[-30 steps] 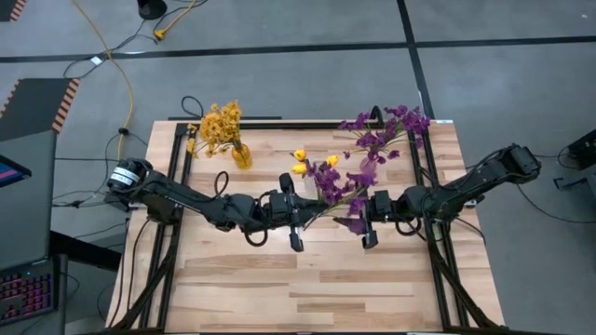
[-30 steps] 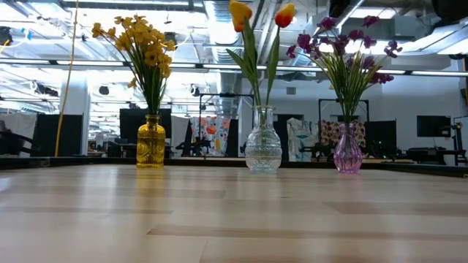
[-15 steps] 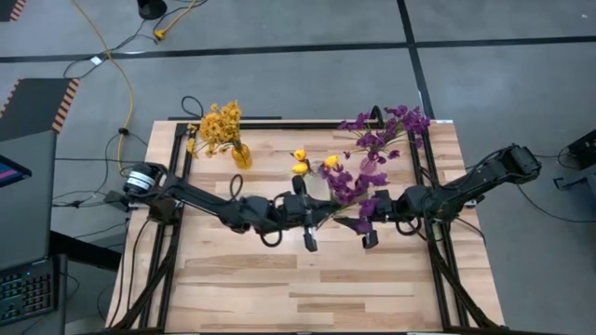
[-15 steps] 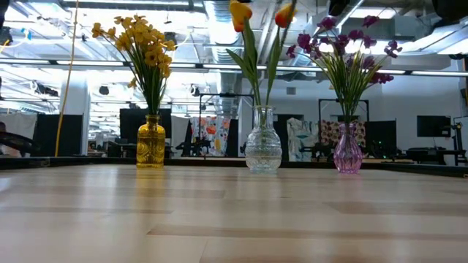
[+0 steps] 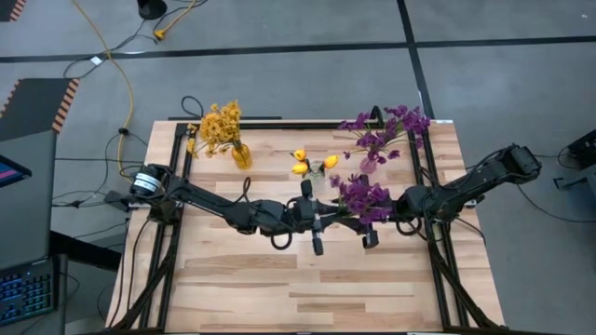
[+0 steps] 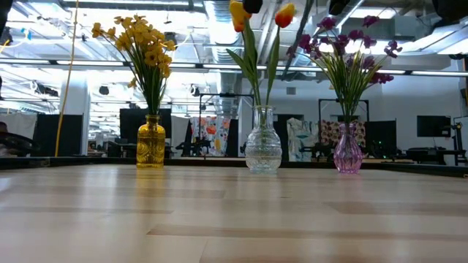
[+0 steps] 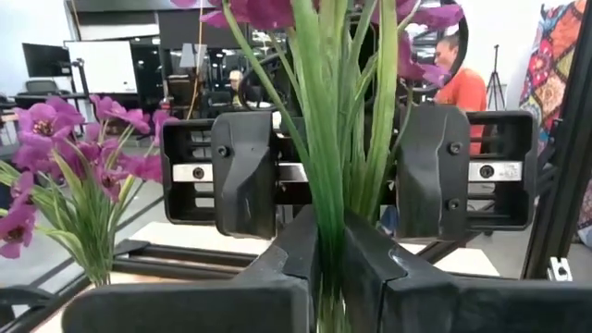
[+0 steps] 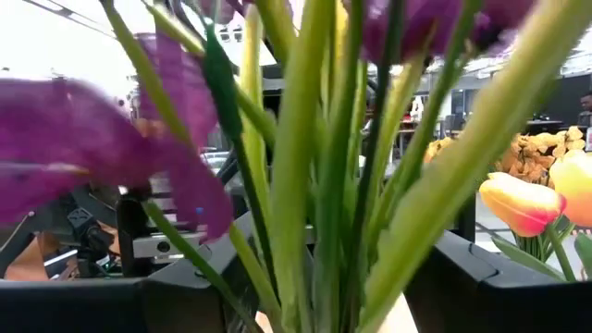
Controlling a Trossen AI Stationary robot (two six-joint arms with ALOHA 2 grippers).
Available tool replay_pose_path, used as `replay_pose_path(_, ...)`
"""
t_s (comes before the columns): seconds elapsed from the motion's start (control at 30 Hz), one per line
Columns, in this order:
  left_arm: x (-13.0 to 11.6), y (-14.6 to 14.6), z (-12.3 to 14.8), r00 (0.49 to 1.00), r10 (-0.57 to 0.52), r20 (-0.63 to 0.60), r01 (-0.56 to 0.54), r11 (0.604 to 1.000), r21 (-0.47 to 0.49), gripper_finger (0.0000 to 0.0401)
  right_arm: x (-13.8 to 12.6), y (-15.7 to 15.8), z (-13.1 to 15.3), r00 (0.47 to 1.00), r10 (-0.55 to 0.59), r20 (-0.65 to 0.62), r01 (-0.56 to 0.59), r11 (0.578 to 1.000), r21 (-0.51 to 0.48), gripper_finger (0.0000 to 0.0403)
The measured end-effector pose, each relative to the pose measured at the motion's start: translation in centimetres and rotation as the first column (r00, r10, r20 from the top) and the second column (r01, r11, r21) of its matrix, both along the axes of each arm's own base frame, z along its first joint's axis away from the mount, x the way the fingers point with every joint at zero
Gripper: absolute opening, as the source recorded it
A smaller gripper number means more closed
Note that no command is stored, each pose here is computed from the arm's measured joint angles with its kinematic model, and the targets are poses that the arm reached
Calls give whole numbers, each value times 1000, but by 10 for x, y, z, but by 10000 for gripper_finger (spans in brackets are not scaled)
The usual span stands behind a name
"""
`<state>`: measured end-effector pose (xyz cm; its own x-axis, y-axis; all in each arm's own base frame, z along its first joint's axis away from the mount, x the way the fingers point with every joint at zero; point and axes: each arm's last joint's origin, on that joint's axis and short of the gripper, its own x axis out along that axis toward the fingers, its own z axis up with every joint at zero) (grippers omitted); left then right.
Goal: Sort flowers into vase by color
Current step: Put the violet flowers into the pink vase
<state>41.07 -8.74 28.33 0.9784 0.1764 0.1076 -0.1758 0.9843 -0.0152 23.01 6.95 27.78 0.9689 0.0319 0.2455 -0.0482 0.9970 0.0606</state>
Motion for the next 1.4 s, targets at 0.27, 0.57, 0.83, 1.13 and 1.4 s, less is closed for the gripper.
replay_pose_path(0.27,0,0,0,1000,1,2,-1,1000,0,57,0,0,0,1000,1,1,-1,1000,3,232)
replay_pose_path(0.57,0,0,-1,1000,1,-10,-1,1000,5,91,0,0,1,1000,1,5,-1,1000,8,146)
replay_pose_path(0.83,0,0,-2,1000,-1,-20,1,1000,6,92,0,0,0,1000,-5,1,5,1000,5,71)
replay_pose_path(1.13,0,0,-5,997,-1,-71,1,1000,1,131,-5,-3,5,1000,-20,7,21,999,-38,40)
replay_pose_path(1.4,0,0,-6,997,3,-83,-1,1000,19,212,-24,-9,18,999,-43,9,43,998,-40,38)
